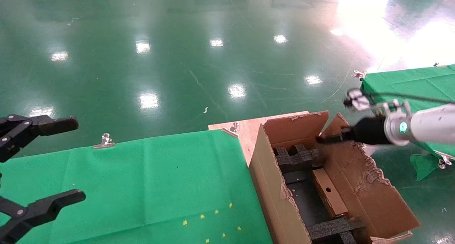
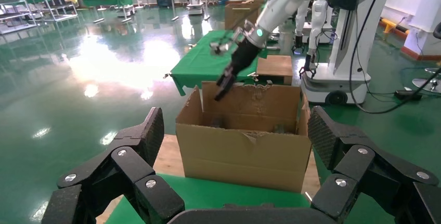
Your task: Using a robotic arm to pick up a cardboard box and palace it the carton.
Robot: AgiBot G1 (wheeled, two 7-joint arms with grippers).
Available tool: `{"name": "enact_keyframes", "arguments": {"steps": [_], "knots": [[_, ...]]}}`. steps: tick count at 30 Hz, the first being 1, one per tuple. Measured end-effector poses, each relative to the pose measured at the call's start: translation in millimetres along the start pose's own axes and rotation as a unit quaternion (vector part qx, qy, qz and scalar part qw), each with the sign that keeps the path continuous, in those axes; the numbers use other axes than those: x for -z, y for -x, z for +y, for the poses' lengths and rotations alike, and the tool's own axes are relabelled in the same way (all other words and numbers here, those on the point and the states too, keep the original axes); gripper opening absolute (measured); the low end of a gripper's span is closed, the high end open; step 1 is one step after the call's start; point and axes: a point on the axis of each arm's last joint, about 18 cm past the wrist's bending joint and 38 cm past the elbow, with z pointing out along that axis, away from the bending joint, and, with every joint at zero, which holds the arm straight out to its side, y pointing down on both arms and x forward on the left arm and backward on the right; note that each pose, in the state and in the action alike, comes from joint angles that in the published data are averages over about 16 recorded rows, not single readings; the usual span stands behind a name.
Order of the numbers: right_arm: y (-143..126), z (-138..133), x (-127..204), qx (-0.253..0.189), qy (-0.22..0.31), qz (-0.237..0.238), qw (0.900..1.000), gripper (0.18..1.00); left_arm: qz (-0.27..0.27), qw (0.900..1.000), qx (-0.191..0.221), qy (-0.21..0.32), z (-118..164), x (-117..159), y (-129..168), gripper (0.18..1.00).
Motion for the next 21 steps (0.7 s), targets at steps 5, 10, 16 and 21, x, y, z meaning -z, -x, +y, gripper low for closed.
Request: {"name": "enact_keyframes", "arguments": {"steps": [5,10,16,21], "knots": [[23,-32,25,0.007,-0.044,-0.053,0.998,0.984,0.0,1.0,0.0,0.0,0,0,0,1.001],[46,-52,48,0.018,-0.076,-0.106,0.991,0.997,0.0,1.0,0.0,0.0,0,0,0,1.001],[61,-61,62,0.027,-0.094,-0.14,0.985,1.001,0.0,1.0,0.0,0.0,0,0,0,1.001],[64,-62,64,0.03,-0.097,-0.148,0.984,1.001,0.0,1.0,0.0,0.0,0,0,0,1.001]]}}
